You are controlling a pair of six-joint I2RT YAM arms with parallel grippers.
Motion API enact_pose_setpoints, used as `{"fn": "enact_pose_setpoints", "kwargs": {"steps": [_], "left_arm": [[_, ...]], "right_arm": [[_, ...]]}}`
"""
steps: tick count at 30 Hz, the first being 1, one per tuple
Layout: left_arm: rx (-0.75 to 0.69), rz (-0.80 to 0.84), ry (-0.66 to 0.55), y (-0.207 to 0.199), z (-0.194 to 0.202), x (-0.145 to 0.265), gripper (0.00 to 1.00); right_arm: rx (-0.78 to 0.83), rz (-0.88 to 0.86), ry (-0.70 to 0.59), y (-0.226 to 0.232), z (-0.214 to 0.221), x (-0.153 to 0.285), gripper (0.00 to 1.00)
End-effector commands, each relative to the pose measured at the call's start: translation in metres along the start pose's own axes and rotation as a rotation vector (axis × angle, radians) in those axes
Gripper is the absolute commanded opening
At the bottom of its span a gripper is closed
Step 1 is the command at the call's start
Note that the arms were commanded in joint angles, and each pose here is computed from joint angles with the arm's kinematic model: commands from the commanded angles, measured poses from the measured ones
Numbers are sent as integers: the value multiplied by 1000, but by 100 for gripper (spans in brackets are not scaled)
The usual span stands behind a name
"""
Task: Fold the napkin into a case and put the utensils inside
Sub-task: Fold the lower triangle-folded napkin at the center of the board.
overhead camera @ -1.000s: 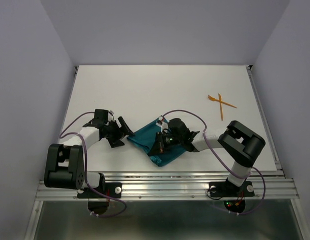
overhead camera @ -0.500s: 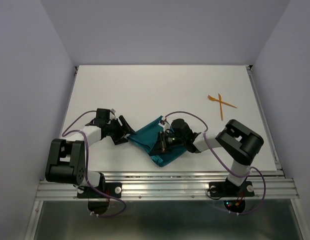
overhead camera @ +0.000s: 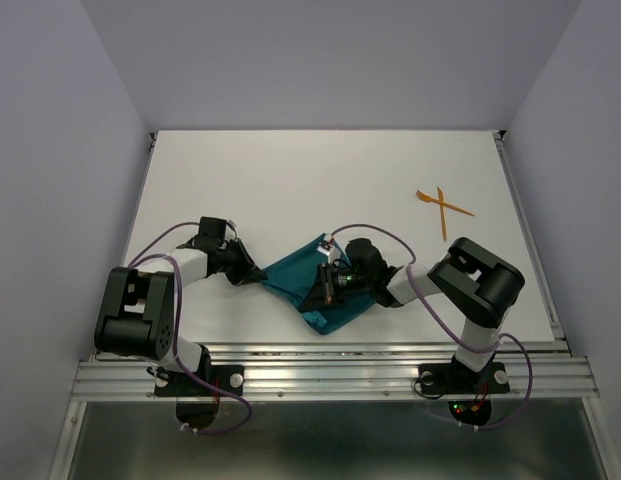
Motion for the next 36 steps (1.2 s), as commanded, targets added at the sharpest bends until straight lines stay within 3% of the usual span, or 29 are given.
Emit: {"fn": "enact_pose_setpoints", "kwargs": {"steps": [1, 6, 14, 17, 24, 36], "left_arm": [[-22, -5, -10, -9, -8, 7, 0], [11, -57, -15, -8, -9, 19, 0], [46, -102, -35, -7, -11, 28, 0], [60, -110, -33, -5, -10, 27, 0], [68, -120, -34, -4, -11, 26, 0], [73, -134, -31, -2, -10, 27, 0]], "right_arm": [[31, 7, 2, -4, -2, 1, 16], [148, 168, -61, -9, -21, 8, 49], [338, 363, -165, 9, -51, 18, 64], [484, 512, -228, 20, -56, 6, 72], [683, 689, -326, 30, -65, -26, 78], [859, 769, -428, 30, -72, -80, 79]]}}
Point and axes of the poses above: each gripper's point midway between its finger pads, its own x axis back along the fingers, its own y axis along the line the jaws close on, z = x × y, the point moved 1 cm from there along x, back along the fingers, and after that the axes turned 9 degrees about -x, right-handed, at the moved point
